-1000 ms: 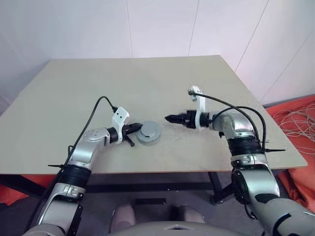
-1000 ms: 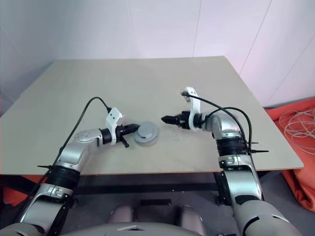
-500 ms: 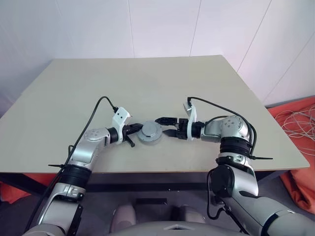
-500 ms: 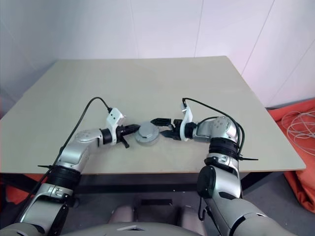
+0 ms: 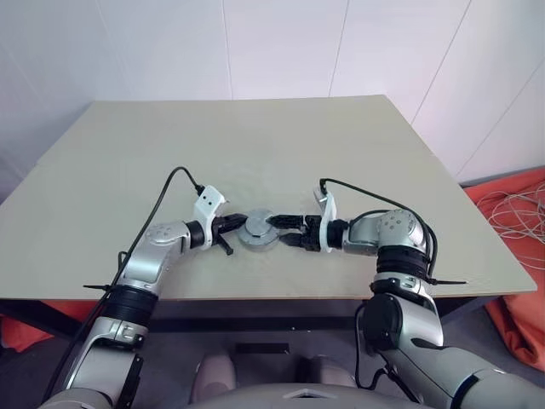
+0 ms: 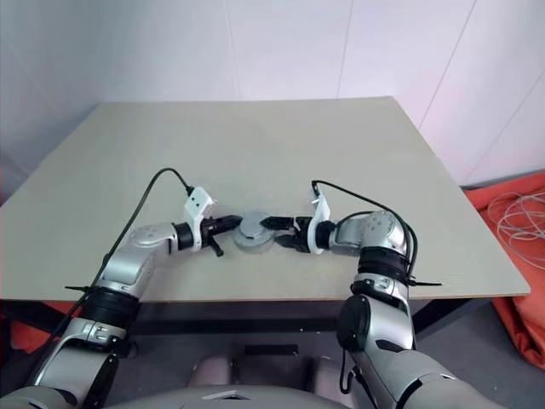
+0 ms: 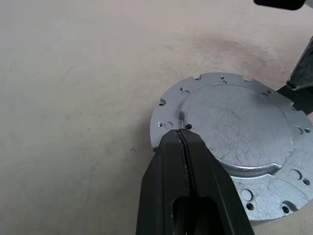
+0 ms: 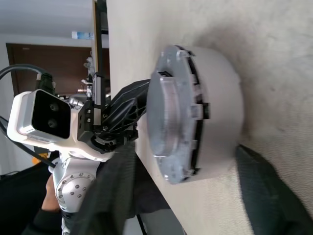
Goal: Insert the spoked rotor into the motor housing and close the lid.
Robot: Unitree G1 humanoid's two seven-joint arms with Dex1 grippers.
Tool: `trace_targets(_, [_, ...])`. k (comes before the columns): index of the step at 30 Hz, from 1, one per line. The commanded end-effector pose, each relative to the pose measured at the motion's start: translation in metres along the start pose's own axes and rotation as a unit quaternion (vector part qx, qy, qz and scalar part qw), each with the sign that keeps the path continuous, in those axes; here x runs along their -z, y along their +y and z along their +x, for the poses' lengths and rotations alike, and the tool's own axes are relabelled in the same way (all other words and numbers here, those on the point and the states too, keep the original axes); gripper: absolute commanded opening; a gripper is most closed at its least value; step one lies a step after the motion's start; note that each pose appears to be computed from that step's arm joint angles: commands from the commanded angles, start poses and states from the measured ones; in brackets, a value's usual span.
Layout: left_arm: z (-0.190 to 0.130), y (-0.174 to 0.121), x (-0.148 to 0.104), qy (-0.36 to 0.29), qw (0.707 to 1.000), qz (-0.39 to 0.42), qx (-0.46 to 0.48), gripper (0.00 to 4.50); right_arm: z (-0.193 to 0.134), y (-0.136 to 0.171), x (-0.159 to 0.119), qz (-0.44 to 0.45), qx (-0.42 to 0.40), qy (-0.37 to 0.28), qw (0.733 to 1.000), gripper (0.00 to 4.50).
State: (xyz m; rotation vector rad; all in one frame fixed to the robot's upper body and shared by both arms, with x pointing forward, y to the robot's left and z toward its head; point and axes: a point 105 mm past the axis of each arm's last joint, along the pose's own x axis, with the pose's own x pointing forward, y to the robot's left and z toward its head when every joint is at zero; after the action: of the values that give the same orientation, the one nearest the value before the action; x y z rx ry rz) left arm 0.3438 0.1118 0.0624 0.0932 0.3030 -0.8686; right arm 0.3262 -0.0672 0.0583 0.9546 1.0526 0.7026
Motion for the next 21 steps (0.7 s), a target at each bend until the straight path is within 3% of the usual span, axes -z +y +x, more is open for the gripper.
trace_targets(1, [0.001,-0.001,-0.001,0.003,1.000,0.003,0.004,0.00,0.003,0.016,-0.001,-0.005,-0.037,0.000,0.999,2.19])
trace_targets(5, [0.001,0.000,-0.002,0.001,1.000,0.001,0.004,0.00,0.005,0.016,0.002,0.001,-0.045,0.001,0.999,1.09])
trace_targets(15, [0.000,0.004,-0.008,-0.022,0.999,-0.026,-0.006,0.00,0.010,0.023,0.004,-0.005,-0.063,-0.005,0.998,1.09])
trace_targets(21, [-0.019,0.025,-0.039,-0.141,0.971,-0.184,-0.053,0.00,0.005,0.028,0.000,-0.008,-0.077,-0.021,0.997,1.09])
